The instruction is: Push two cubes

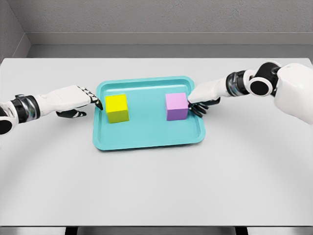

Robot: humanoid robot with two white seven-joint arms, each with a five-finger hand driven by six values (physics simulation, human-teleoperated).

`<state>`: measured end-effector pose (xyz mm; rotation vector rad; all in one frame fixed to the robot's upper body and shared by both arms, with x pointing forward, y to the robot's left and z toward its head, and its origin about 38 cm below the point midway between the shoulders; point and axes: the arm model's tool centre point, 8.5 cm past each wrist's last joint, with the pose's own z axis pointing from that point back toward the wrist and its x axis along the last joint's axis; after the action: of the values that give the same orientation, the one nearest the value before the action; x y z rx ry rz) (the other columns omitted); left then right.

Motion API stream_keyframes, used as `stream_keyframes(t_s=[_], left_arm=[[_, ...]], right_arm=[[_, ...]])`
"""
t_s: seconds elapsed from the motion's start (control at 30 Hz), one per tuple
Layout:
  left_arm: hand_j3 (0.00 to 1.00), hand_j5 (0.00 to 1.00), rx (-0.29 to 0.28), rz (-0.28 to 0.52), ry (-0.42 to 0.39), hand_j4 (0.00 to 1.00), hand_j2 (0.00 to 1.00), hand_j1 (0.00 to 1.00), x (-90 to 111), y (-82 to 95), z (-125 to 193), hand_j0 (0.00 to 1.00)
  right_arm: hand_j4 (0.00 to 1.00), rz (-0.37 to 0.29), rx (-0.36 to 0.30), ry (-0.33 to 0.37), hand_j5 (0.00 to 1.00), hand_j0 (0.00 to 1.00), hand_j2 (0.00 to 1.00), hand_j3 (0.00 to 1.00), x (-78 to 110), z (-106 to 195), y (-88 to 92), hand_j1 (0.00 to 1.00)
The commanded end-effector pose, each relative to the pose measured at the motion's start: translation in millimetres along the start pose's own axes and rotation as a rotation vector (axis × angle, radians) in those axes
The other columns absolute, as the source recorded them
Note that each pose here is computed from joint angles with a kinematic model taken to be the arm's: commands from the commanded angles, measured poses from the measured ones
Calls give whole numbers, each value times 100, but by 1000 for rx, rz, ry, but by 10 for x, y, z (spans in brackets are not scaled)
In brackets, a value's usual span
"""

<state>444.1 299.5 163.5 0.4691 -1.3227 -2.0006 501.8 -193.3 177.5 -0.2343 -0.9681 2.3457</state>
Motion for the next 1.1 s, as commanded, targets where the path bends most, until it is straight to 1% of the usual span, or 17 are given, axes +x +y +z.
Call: stream_keyframes(t_s=[0.0, 0.03, 0.13, 0.23, 0.3, 0.33, 0.37, 0.53, 0.63, 0.73, 0.97, 1.07], left_arm=[[65, 65, 3, 8, -1, 65, 65, 65, 2, -4, -10, 65], [65, 65, 3, 18, -3, 65, 65, 65, 4, -25, -34, 65], [65, 65, 11, 20, -9, 65, 65, 65, 24, -3, -68, 65], [65, 65, 13, 30, -1, 65, 65, 65, -23, 13, -83, 65], [65, 65, 13, 39, 4, 65, 65, 65, -52, 15, -99, 65], [65, 65, 12, 40, 5, 65, 65, 65, -55, 11, -99, 65], [65, 65, 12, 40, 5, 65, 65, 65, -55, 11, -99, 65], [65, 65, 14, 42, -1, 65, 65, 65, -35, 10, -122, 65], [65, 65, 11, 43, -15, 65, 65, 65, 12, -1, -176, 65], [65, 65, 14, 39, -15, 65, 65, 65, 12, 18, -176, 65], [65, 65, 17, 40, -21, 65, 65, 65, 30, 25, -199, 65], [65, 65, 17, 40, -17, 65, 65, 65, 19, 27, -186, 65]], right_arm=[[14, 3, 2, -9, 14, 14, 14, 14, 36, -51, -14, 14], [14, 3, 2, -9, 14, 14, 14, 14, 36, -51, -14, 14], [14, 3, 2, -10, 14, 14, 14, 14, 42, -56, -18, 14], [14, 9, -2, -18, 14, 14, 14, 14, 81, -91, -58, 14], [14, 17, 8, -15, 14, 14, 14, 14, 93, -105, -66, 14], [14, 24, 6, -25, 14, 14, 14, 14, 140, -149, -111, 14], [14, 26, 9, -25, 14, 14, 14, 14, 146, -159, -106, 14], [14, 29, 11, -31, 14, 14, 14, 14, 169, -179, -112, 14], [14, 35, 9, -38, 14, 14, 14, 14, 203, -210, -142, 14], [14, 24, 13, -22, 14, 14, 14, 14, 156, -202, -127, 14], [15, -14, 32, 32, 15, 15, 15, 15, -50, -160, -54, 15], [15, -24, 35, 39, 15, 15, 15, 15, -58, -260, -106, 15]])
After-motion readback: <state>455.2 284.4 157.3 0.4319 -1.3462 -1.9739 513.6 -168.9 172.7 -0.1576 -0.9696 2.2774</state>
